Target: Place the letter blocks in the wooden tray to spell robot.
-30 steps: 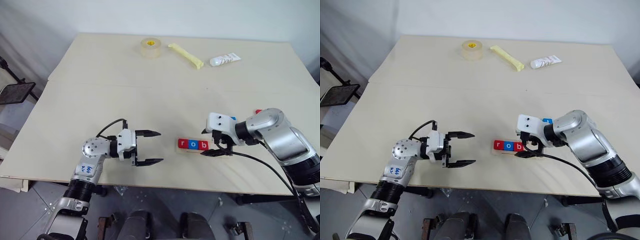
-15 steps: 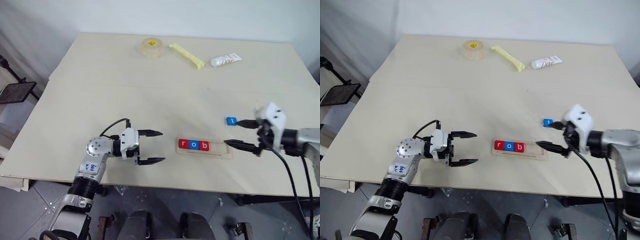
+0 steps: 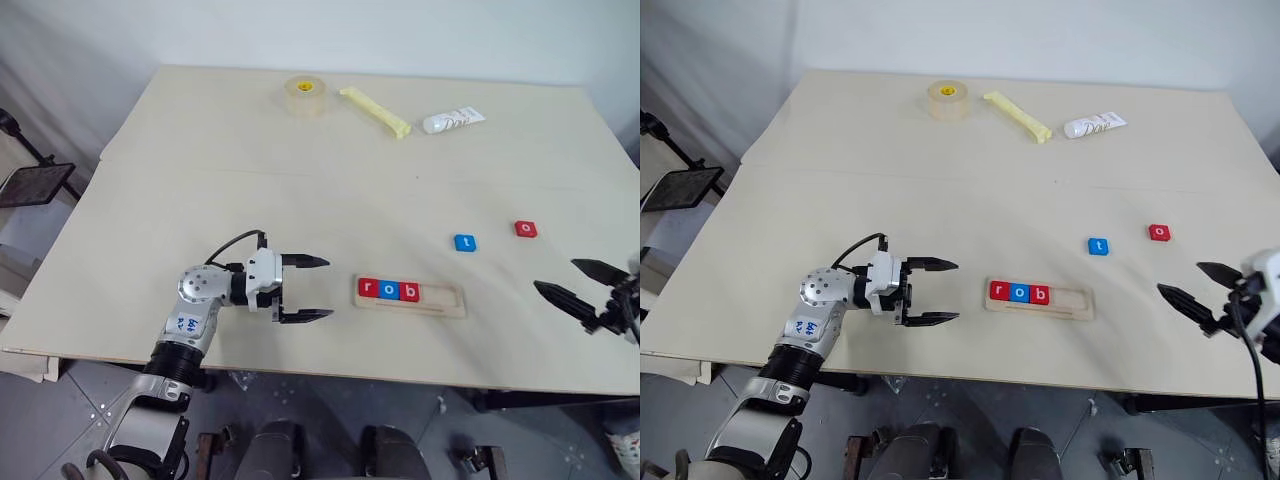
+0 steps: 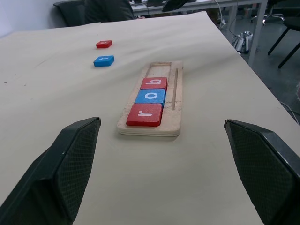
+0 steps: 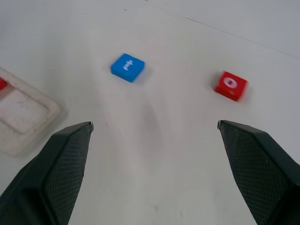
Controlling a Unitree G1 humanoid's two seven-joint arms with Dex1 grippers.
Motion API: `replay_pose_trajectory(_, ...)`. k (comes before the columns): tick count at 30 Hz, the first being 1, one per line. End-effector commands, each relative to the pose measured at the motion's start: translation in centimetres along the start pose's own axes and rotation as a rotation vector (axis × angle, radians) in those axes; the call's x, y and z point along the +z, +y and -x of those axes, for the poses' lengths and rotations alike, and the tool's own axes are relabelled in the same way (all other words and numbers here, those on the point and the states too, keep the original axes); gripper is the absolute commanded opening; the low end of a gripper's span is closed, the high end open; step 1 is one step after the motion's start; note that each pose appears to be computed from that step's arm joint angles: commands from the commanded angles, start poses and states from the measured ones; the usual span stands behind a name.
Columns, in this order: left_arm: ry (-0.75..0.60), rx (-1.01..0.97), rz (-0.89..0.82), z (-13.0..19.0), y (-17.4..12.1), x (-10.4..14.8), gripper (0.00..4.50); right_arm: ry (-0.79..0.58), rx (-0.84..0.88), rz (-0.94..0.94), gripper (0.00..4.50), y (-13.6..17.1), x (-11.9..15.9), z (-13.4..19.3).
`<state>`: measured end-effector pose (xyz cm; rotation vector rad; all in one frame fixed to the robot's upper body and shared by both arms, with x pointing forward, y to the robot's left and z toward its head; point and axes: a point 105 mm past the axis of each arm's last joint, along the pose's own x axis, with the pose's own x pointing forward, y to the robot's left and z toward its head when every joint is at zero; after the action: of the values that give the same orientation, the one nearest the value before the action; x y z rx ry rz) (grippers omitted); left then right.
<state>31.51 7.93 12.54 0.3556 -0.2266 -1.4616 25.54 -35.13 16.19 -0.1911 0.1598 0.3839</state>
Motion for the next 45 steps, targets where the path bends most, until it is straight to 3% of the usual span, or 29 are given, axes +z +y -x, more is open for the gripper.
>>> replay_pose_trajectory(1, -0.015, -0.002, -0.034, 0.1, 0.3, 0.7, 4.50, -0.039, -0.010, 0.035, 4.47, -0.3, 1.4, 1.7)
replay_pose_trajectory(7, -0.015, -0.007, -0.034, 0.0, 0.3, 0.7, 4.50, -0.045, 0.001, 0.015, 4.47, 0.0, 1.2, 3.7)
replay_pose_trajectory(26, -0.018, -0.014, -0.040, 0.0, 0.1, 0.8, 4.50, -0.084, -0.005, -0.023, 4.47, 0.5, 1.2, 3.5)
replay_pose_trajectory(41, -0.024, -0.029, -0.049, -0.4, 0.0, 1.2, 4.50, -0.082, -0.114, -0.097, 4.47, -2.3, 1.9, -6.3)
replay_pose_trajectory(45, -0.018, -0.026, -0.048, -0.1, -0.2, 1.3, 4.50, -0.070, -0.215, -0.095, 4.47, -3.9, 1.6, -9.2)
